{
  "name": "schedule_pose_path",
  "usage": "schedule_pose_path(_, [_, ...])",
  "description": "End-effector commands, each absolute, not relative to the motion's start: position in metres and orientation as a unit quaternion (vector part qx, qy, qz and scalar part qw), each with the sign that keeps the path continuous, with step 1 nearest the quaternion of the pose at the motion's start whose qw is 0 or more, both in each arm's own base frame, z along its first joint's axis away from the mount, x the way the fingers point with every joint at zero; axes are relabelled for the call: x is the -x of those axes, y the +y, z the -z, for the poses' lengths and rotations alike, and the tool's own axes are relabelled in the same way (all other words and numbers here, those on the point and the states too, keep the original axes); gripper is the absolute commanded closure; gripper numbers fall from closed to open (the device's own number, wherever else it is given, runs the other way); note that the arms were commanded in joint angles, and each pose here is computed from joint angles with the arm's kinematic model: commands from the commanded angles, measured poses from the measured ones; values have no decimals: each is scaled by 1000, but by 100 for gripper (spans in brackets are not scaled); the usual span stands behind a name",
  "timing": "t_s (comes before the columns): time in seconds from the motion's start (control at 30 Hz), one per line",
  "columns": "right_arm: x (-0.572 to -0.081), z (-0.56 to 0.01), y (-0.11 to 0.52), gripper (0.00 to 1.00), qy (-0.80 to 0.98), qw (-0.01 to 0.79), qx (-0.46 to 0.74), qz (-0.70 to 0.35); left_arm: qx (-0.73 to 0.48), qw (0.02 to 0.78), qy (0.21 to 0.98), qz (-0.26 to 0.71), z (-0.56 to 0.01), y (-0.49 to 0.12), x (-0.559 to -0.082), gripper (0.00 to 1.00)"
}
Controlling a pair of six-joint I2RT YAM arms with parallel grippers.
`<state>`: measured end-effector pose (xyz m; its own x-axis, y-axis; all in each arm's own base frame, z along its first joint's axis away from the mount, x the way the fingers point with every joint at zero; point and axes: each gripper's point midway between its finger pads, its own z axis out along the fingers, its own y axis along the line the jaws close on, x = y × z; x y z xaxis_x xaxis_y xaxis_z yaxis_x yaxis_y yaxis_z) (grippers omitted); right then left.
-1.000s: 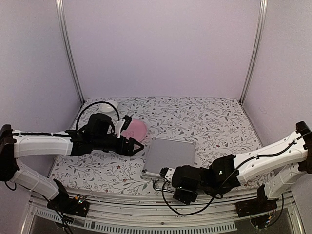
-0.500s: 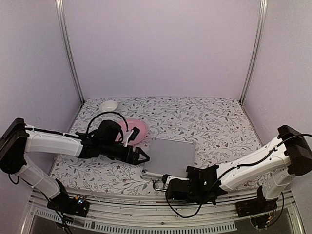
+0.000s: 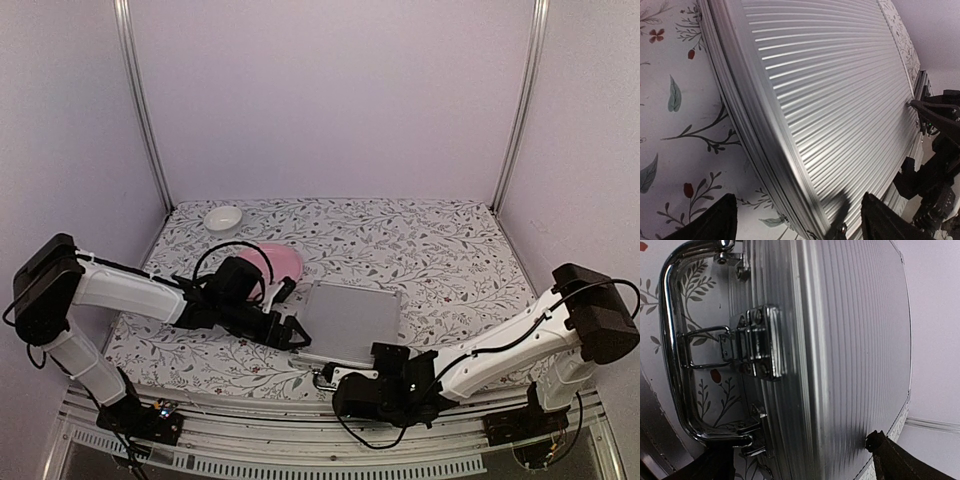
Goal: Pack up texas hold em set
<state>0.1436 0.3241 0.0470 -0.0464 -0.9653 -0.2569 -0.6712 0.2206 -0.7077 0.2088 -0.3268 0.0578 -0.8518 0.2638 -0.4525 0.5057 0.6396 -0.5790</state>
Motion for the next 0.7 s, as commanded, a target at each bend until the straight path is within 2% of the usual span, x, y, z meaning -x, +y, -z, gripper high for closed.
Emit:
schedule_pose_path(0.0, [-147,-52,342,5,679,406,580,194,-232,166,881,377,-64,-338,-206,15])
schedule_pose_path(0.37, [-144,-95,361,5,719,456,515,102,-245,164,875,384,-68,-343,-198,17])
schedule_pose_path(0.67, [-149,-88,358,5,747,445,488,75,-250,180,875,373,-74,-343,-199,19])
